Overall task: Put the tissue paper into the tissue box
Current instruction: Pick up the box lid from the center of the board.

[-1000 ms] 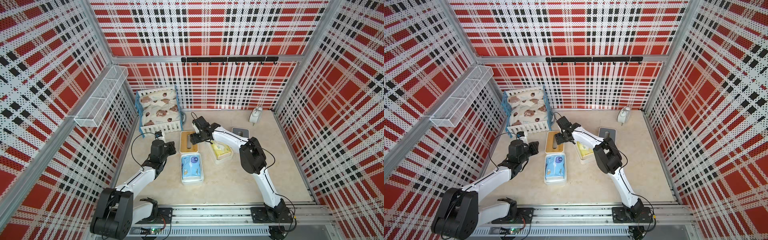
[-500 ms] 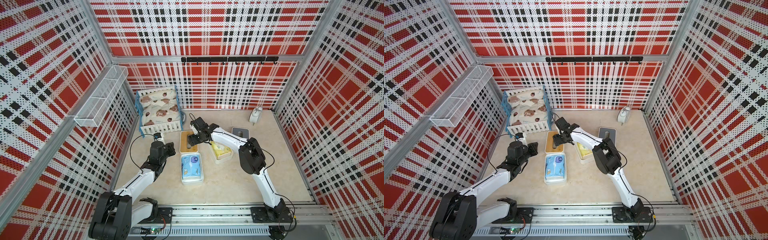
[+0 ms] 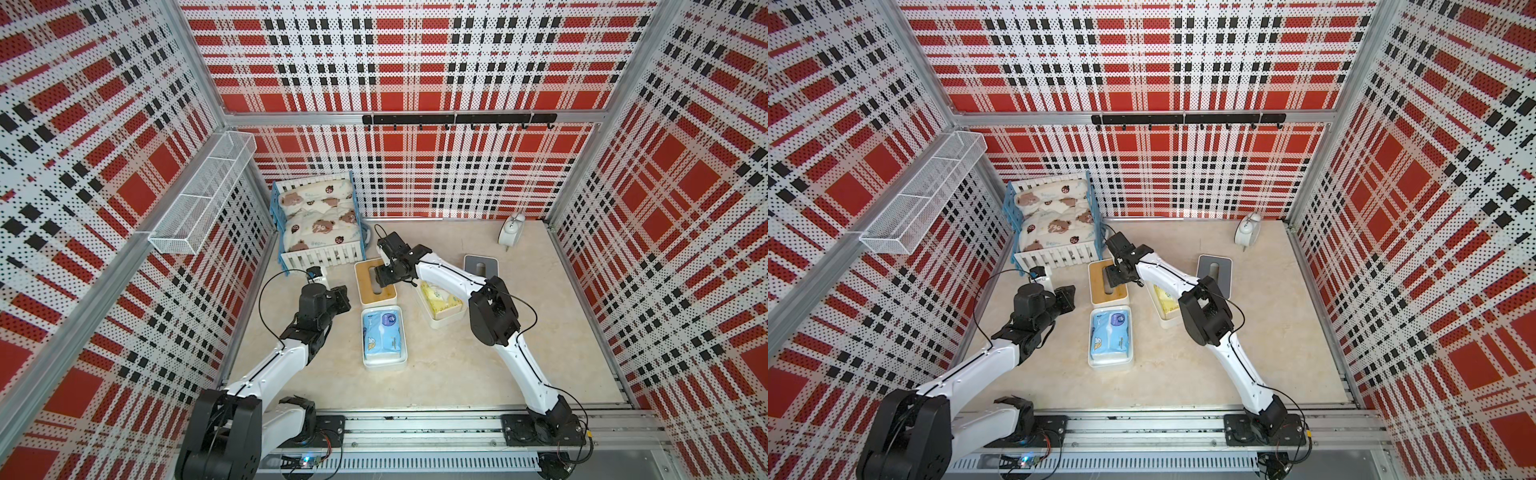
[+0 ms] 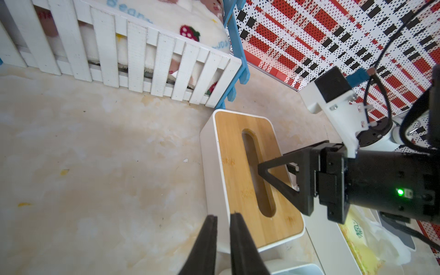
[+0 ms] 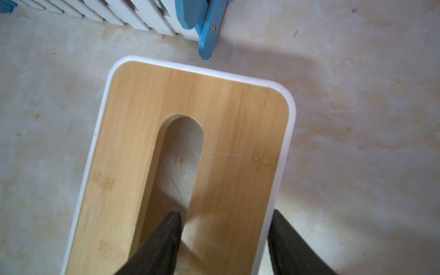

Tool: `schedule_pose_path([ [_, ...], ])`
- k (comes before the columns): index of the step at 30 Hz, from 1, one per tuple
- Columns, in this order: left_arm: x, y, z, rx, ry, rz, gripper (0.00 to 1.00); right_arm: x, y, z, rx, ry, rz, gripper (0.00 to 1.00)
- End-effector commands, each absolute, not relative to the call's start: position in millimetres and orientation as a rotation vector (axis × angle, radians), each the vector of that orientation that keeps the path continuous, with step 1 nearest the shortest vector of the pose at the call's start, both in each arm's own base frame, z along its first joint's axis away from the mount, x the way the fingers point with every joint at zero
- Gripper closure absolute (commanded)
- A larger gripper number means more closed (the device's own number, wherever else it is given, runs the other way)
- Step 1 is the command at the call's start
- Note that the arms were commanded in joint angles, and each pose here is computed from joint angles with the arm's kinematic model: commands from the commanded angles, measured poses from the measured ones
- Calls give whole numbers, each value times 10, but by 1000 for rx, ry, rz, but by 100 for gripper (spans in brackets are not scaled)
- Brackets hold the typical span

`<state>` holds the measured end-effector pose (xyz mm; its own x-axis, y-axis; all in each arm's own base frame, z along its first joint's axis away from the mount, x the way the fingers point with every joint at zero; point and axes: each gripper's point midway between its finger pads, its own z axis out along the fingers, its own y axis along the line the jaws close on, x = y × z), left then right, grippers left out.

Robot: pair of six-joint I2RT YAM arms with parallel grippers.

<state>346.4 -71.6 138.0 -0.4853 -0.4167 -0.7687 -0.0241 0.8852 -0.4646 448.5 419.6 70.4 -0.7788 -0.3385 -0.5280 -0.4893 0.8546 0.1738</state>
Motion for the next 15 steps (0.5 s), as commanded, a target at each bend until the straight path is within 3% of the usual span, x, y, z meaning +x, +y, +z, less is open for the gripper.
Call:
schedule_pose_path([
  [1,3310,-715,1275,-337,2070,-499,82,4503,4062,514,-622,2582,318,39],
  [5,3188,-849,1182,-333,2088,-548,82,4497,3963,432,-629,2595,241,37],
  [11,3140,-1017,1150,-304,2102,-578,82,4551,3918,495,-620,2567,210,59],
  [15,3131,-1057,1178,-300,2095,-584,82,4644,3948,651,-611,2520,238,63],
])
